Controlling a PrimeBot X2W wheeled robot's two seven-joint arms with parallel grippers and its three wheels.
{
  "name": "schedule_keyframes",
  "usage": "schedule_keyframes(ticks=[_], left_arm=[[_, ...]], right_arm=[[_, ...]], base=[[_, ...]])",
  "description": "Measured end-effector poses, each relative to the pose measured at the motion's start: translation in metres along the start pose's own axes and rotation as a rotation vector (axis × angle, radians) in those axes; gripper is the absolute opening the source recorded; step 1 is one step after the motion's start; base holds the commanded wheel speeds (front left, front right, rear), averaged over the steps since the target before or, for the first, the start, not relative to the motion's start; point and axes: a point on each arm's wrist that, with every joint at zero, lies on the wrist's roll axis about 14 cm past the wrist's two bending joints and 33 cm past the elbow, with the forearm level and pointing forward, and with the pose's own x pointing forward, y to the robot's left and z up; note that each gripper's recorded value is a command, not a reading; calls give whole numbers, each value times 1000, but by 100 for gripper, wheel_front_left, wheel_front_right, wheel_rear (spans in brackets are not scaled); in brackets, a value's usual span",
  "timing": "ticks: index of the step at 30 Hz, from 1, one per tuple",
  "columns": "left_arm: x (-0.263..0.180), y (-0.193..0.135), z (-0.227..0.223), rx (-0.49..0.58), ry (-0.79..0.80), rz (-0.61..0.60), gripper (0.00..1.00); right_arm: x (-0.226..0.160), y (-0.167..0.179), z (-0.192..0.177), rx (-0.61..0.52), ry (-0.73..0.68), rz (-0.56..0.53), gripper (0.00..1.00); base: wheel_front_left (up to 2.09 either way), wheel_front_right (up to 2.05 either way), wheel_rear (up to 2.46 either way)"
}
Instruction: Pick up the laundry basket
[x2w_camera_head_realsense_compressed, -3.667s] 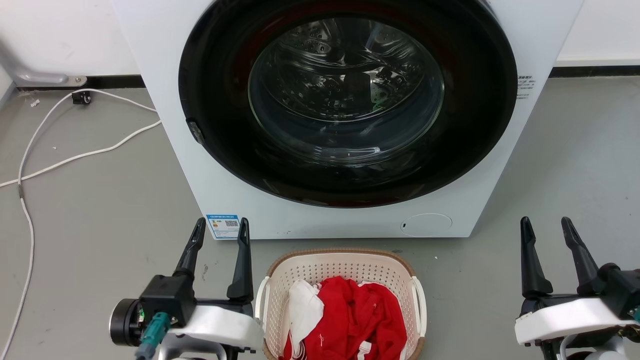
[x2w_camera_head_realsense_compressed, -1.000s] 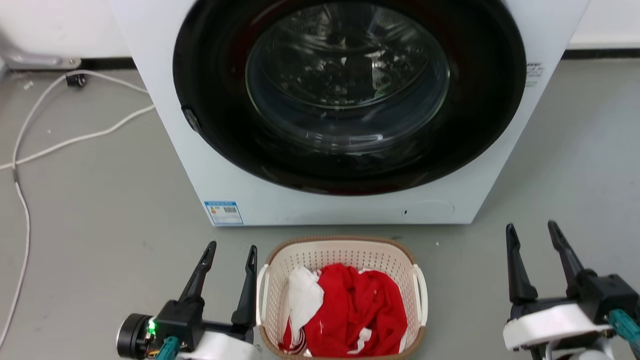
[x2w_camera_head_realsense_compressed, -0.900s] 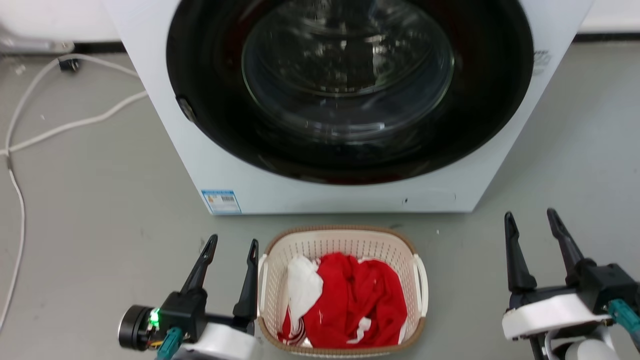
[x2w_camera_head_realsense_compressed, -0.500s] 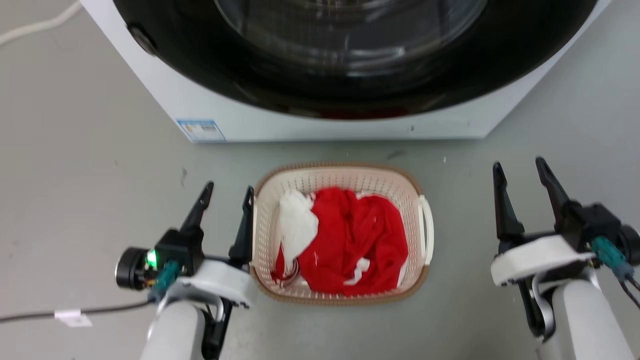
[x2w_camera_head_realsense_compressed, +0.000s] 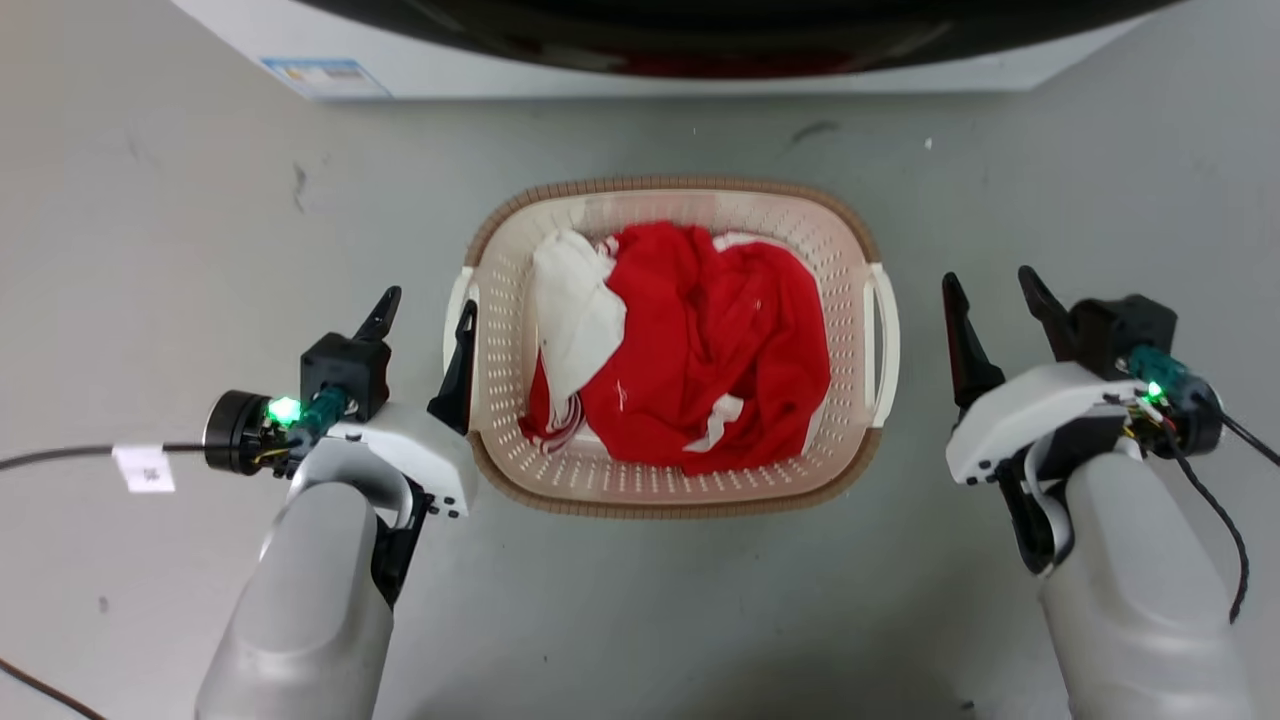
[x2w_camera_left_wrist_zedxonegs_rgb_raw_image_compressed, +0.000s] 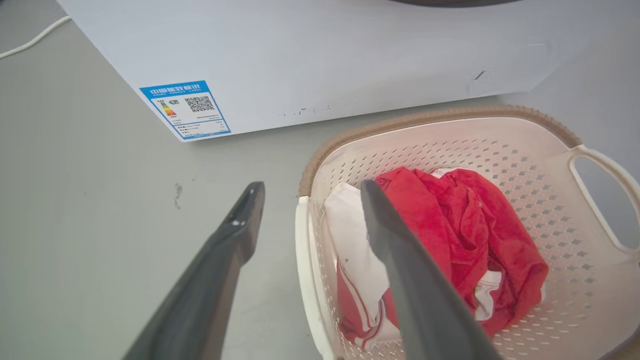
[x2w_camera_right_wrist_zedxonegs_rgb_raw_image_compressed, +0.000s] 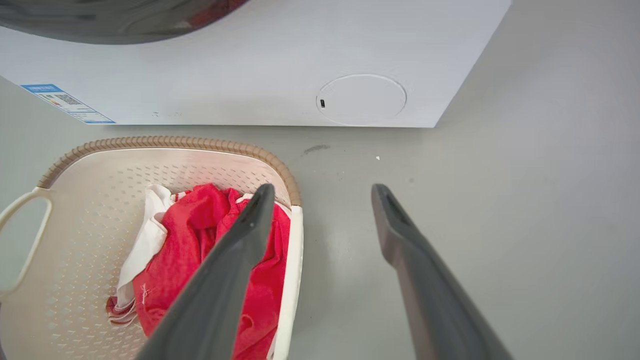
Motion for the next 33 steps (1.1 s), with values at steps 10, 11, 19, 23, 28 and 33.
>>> schedule_keyframes(ticks=[10,11,19,23,28,33], left_arm=[[22,12,-65,13,208,-3,100],[23,13,-69,13,223,-3,100],[35,11,-93,38,317,-36,100],[40,9,-104,69,366,-63,100],[45,7,-114,94,420,-87,100],[47,2,-125,86,479,-105,100]], right_arm=[[24,8,-64,4,230,35,100],[25,9,-69,-1,247,39,100],[34,21,-101,-8,404,84,100],[39,29,-115,-26,487,114,100],[43,31,-127,-48,571,130,100],[46,30,-133,-62,627,131,100]], base=[[0,0,0],[0,0,0],[0,0,0],[0,0,0],[0,0,0],[0,0,0]])
